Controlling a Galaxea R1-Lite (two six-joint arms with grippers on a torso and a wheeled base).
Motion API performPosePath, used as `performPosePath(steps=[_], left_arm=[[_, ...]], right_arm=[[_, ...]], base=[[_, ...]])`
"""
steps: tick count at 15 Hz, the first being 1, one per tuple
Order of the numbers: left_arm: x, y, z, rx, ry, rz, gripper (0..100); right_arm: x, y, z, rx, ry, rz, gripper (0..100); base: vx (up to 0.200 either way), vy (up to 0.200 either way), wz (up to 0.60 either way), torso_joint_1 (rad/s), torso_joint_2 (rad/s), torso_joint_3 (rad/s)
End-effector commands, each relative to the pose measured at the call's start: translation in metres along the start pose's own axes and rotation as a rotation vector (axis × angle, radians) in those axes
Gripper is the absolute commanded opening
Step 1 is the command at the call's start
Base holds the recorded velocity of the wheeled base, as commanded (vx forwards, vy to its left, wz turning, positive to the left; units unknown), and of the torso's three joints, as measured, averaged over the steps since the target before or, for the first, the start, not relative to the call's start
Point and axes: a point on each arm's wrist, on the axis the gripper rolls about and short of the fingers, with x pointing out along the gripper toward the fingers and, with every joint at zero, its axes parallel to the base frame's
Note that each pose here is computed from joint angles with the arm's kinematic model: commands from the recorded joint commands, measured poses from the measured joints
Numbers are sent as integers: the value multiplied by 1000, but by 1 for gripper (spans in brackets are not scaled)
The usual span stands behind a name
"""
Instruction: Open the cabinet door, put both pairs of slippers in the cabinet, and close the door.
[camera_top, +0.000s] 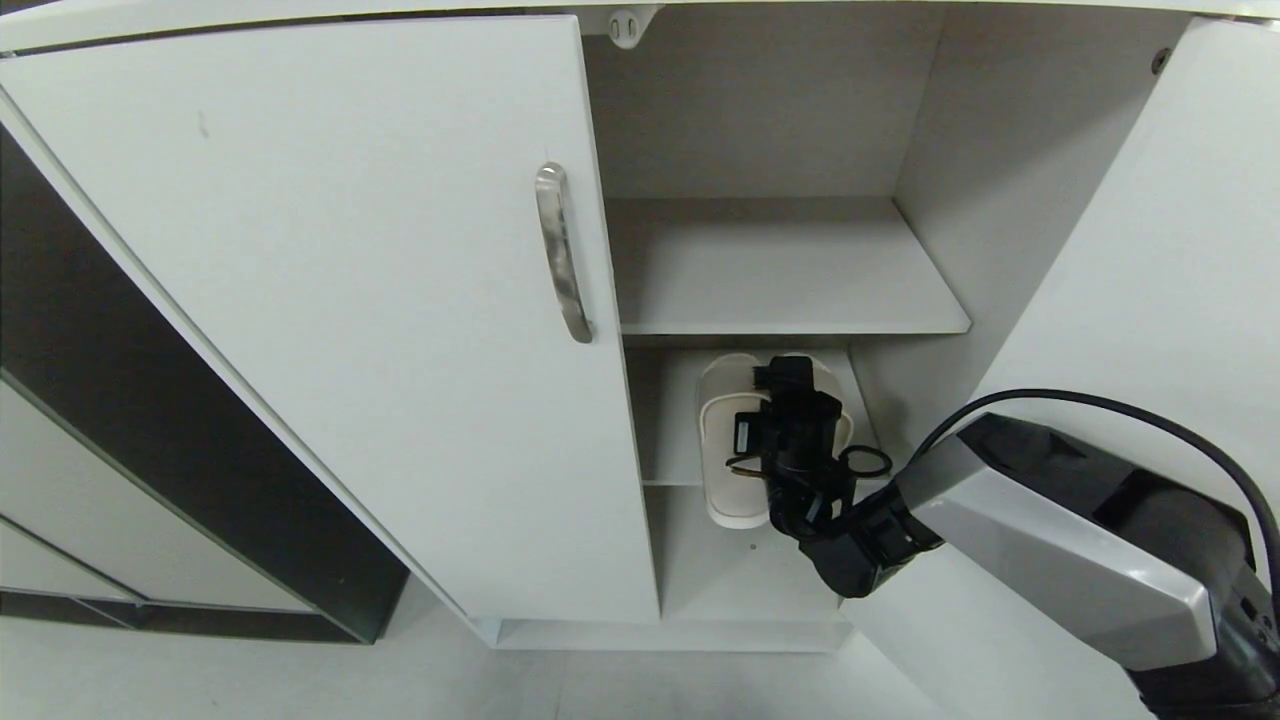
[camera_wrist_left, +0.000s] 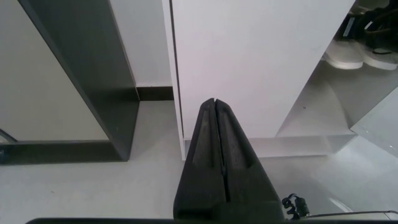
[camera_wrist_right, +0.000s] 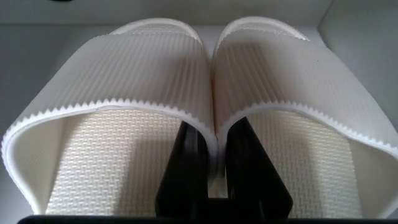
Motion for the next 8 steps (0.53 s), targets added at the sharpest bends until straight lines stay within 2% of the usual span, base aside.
performPosePath(steps=[1, 3, 4, 8], left_arm=[[0, 0, 0, 0, 1, 0, 0], [0, 0, 0, -1, 1, 0, 0], [0, 0, 0, 0, 1, 0, 0], [0, 0, 0, 0, 1, 0, 0]], right_arm=[[0, 0, -2, -5, 5, -1, 100], [-7, -2, -4, -54, 11, 1, 100], [-17, -2, 6, -49, -12, 13, 100], [-81, -9, 27, -65, -2, 91, 100]], base=[[0, 0, 0, 0, 0, 0], [0, 0, 0, 0, 0, 0], [0, 0, 0, 0, 0, 0], [0, 0, 0, 0, 0, 0]])
